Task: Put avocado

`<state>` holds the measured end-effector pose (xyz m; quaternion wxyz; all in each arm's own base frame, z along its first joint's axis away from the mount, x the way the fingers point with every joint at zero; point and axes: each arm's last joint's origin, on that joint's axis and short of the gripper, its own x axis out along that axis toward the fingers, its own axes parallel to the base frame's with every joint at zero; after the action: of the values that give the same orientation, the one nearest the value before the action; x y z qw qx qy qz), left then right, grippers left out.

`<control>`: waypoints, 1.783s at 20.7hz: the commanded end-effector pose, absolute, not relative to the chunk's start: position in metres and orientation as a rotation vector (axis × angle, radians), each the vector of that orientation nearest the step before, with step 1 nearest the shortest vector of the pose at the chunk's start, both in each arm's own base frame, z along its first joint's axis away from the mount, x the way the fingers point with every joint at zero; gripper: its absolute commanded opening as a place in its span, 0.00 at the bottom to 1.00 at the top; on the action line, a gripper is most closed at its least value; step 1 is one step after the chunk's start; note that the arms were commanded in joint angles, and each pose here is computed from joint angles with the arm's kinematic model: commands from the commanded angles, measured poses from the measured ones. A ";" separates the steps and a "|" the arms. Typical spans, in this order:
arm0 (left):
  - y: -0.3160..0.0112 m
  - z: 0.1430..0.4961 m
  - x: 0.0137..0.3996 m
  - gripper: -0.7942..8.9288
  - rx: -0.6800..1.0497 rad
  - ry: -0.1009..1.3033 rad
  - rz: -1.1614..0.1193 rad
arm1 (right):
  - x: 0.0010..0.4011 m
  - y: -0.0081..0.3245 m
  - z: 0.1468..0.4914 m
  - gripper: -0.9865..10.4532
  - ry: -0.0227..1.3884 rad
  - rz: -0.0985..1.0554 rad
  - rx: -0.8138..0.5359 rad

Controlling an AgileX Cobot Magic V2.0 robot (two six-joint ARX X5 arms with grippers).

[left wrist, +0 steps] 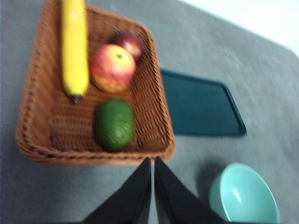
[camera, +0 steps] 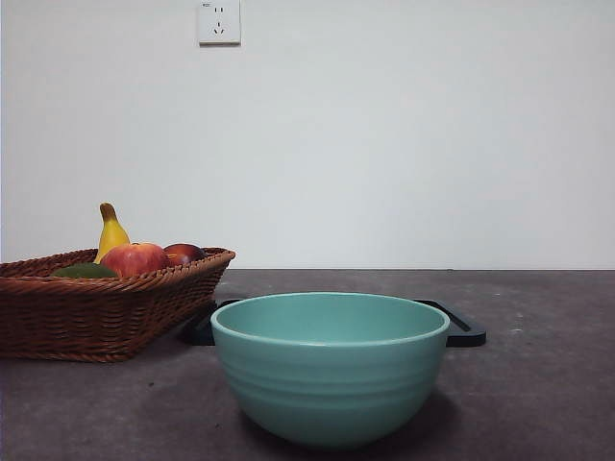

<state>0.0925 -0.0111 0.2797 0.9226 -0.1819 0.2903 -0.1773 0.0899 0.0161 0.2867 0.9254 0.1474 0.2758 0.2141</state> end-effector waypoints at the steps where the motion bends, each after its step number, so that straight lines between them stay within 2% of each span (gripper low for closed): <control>1: -0.014 0.295 0.094 0.09 -0.305 0.615 -0.430 | 0.094 0.020 0.301 0.09 0.627 0.524 0.250; 7: -0.022 0.318 0.093 0.09 -0.255 0.759 -0.547 | 0.103 0.036 0.327 0.09 0.764 0.678 0.151; 12: -0.027 0.325 0.087 0.09 -0.224 0.808 -0.621 | 0.104 0.052 0.331 0.09 0.830 0.815 0.074; 17: -0.028 0.324 0.086 0.10 -0.222 0.823 -0.626 | 0.103 0.057 0.330 0.09 0.838 0.857 0.052; 19: -0.028 0.324 0.086 0.19 -0.223 0.823 -0.625 | 0.103 0.057 0.330 0.13 0.839 0.857 0.052; 21: -0.028 0.324 0.086 0.36 -0.225 0.824 -0.623 | 0.103 0.057 0.330 0.30 0.840 0.857 0.053; 23: -0.028 0.324 0.086 0.44 -0.226 0.824 -0.623 | 0.103 0.057 0.330 0.40 0.841 0.856 0.056; 26: -0.028 0.324 0.087 0.53 -0.229 0.827 -0.621 | 0.103 0.057 0.330 0.43 0.843 0.854 0.059; 37: -0.030 0.322 0.113 0.53 -0.220 0.826 -0.556 | 0.103 0.057 0.330 0.43 0.843 0.854 0.059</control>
<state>0.1091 -0.0293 0.3166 0.8670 -0.1090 0.4067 -0.2664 0.1024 0.0562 0.3248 0.8236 0.0302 0.4042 0.3967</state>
